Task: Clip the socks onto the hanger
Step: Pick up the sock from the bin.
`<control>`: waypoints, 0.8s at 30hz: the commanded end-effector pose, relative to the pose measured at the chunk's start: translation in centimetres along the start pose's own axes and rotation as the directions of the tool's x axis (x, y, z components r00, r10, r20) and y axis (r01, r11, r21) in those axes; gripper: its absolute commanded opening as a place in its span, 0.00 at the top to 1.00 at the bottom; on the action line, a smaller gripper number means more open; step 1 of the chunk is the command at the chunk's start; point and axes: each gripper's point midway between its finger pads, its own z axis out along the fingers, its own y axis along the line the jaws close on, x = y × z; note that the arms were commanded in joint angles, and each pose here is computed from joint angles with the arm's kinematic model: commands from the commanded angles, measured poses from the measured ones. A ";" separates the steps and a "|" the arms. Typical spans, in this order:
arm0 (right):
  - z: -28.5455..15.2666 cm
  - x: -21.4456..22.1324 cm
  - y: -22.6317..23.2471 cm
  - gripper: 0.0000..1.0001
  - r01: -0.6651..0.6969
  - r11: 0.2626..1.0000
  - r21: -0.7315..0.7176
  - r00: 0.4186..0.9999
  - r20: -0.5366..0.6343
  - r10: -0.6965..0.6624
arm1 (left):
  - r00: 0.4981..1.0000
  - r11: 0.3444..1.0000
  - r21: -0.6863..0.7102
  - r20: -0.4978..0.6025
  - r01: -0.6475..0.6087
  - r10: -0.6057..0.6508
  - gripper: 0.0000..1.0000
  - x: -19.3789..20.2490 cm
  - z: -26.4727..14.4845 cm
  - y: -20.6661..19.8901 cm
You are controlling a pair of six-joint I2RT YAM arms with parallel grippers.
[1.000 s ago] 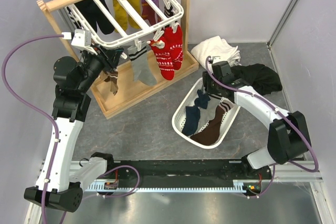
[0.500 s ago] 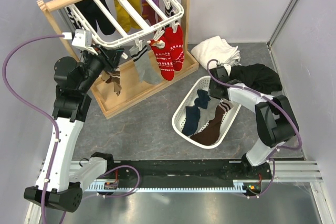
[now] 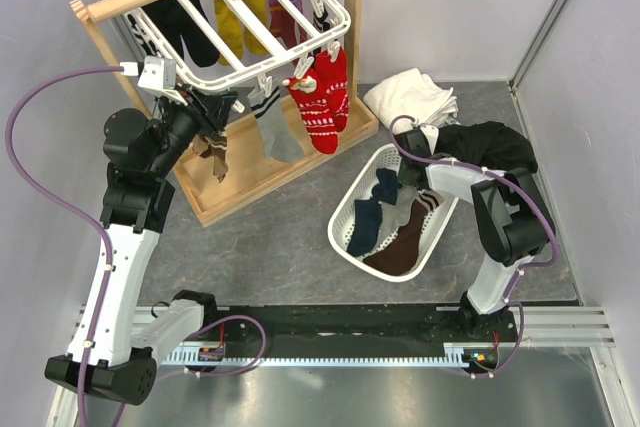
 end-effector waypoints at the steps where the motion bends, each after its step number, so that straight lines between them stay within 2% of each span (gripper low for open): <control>1: 0.9 2.9 -1.0 0.85 0.036 0.999 0.024 0.996 -0.086 -0.033 | 1.000 0.999 0.027 -0.021 -0.019 0.020 0.98 0.6 -0.1 -0.4; 5: -0.8 1.2 -0.7 1.00 0.049 0.999 -0.008 0.998 -0.043 -0.049 | 1.000 1.000 0.026 -0.024 -0.017 0.017 0.98 0.5 -0.2 -0.5; 15: -11.2 -8.2 -0.3 1.00 0.129 0.981 -0.147 0.965 0.245 -0.090 | 1.000 1.000 0.020 -0.026 -0.011 0.012 0.98 -0.3 -0.8 -0.9; 19: -14.8 -10.3 -0.7 1.00 0.207 0.965 -0.164 0.930 0.340 -0.141 | 1.000 1.000 0.016 -0.023 -0.012 0.012 0.98 -0.8 -1.0 -0.9; 24: -20.7 -13.0 0.6 1.00 0.342 0.908 -0.243 0.846 0.499 -0.185 | 1.000 1.000 0.022 -0.027 -0.002 0.003 0.98 -0.9 -1.1 -1.2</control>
